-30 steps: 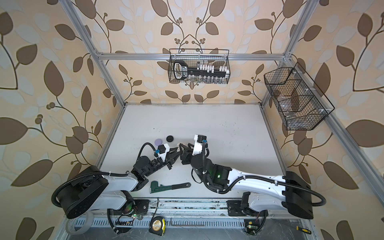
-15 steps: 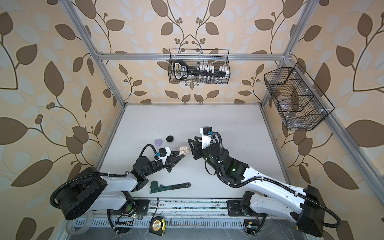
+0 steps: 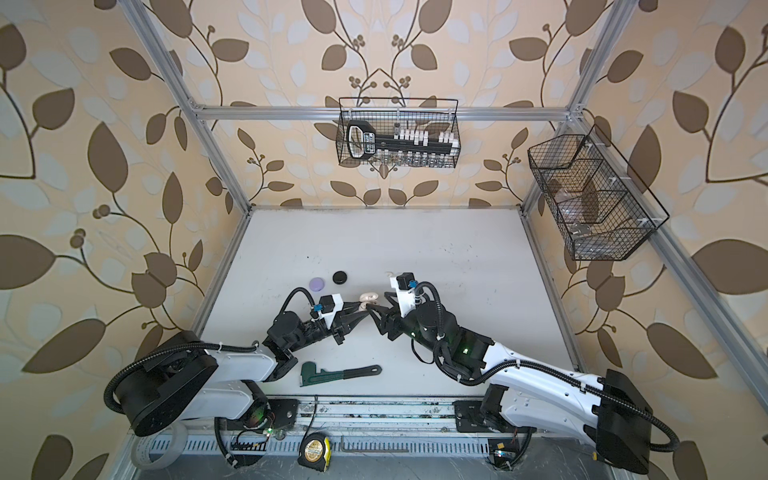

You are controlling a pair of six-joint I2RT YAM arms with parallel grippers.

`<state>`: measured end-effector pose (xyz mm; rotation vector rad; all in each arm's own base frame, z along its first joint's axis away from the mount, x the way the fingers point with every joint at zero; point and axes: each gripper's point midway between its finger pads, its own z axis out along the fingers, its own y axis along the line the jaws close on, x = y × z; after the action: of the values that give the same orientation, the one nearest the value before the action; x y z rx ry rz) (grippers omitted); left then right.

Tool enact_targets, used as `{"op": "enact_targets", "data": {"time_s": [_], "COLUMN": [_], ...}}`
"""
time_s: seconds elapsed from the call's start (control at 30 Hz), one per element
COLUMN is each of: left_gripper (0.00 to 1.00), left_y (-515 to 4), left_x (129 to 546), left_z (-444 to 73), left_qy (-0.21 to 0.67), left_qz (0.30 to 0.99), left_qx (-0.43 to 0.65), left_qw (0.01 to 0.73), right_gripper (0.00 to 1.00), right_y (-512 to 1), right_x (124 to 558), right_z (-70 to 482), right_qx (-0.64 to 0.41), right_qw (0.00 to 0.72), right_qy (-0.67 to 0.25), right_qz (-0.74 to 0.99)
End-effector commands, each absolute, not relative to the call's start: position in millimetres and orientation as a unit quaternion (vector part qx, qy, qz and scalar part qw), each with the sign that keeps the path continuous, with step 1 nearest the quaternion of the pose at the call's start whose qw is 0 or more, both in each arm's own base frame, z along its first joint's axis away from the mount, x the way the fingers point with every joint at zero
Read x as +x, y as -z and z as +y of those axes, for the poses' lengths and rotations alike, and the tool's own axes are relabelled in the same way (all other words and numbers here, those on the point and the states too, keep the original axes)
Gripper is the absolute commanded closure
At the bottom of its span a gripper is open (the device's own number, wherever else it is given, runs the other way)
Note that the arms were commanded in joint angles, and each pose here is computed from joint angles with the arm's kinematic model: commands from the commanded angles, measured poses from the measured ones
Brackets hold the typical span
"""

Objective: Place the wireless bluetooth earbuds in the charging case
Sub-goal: 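Open the right gripper and draw it back from the cream case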

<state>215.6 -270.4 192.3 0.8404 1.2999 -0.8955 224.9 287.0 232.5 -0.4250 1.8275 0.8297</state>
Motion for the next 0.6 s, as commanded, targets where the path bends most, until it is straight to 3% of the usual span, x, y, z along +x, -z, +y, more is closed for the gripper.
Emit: {"op": "enact_targets", "data": {"time_s": [0.0, 0.57], "left_gripper": [1.00, 1.00], "left_y": [-226, -242], "left_x": [209, 199], "left_z": [-276, -265], "left_qy": [0.408, 0.403], "left_qz": [0.511, 0.491], "left_qx": [0.376, 0.368], "left_qw": [0.656, 0.679], "right_gripper": [0.36, 0.43], "right_y": [-240, -220], "right_x": [228, 238], "right_z": [290, 287], "right_qx": [-0.169, -0.147], "right_qw": [0.524, 0.514], "right_qy": [-0.345, -0.318], "right_qz": [0.760, 0.783]}}
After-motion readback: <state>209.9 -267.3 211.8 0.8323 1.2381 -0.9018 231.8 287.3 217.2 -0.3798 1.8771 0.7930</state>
